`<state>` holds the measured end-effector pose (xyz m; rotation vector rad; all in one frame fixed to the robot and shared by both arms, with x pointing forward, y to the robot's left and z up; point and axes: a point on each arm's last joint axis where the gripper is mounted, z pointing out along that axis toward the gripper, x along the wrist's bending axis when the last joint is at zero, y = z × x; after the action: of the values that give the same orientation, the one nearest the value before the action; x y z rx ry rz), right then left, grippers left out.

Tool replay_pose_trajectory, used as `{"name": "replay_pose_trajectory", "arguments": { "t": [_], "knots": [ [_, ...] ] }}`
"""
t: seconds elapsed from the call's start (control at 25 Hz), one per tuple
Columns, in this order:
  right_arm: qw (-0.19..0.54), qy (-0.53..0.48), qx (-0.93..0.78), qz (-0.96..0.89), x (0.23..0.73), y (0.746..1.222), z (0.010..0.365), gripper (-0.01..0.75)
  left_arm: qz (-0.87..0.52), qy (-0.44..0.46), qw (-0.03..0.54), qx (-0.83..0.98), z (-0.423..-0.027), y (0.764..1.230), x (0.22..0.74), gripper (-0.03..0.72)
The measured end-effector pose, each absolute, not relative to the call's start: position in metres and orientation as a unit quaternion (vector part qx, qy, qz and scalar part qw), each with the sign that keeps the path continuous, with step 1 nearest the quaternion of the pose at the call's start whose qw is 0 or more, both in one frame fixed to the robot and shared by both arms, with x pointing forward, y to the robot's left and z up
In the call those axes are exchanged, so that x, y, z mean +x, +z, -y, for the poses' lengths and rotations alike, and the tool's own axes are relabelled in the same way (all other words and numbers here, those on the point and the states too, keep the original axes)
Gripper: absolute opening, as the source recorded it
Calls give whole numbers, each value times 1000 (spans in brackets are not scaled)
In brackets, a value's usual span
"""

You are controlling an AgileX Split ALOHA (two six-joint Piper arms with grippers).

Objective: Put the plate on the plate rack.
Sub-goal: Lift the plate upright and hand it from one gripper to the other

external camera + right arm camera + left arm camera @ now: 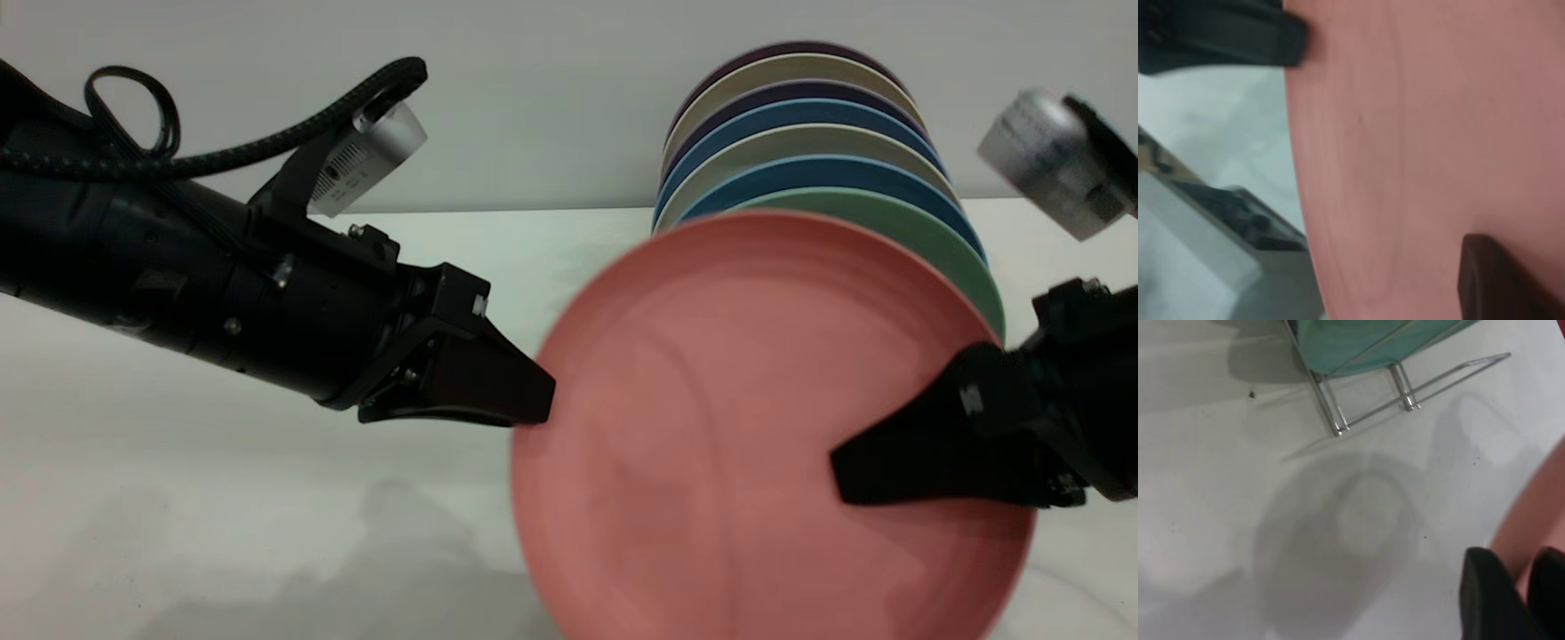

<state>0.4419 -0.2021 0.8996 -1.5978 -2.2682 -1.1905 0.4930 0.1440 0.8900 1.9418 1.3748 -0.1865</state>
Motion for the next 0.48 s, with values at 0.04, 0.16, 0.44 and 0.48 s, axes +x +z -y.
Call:
{"name": "replay_pose_trajectory", "arguments": {
  "t": [0.04, 0.16, 0.44, 0.48],
  "knots": [
    [53, -388, -528, 753, 443, 899, 203, 136, -537, -72, 368, 756, -144, 890, 493, 260],
    [30, -384, -523, 760, 451, 901, 204, 136, -544, -73, 367, 751, -145, 890, 494, 414],
    [-20, -375, -454, 808, 473, 915, 202, 136, -569, -60, 371, 731, -167, 897, 497, 520],
    [-25, -370, -442, 817, 474, 916, 202, 136, -570, -56, 373, 730, -172, 900, 496, 521]
  ]
}}
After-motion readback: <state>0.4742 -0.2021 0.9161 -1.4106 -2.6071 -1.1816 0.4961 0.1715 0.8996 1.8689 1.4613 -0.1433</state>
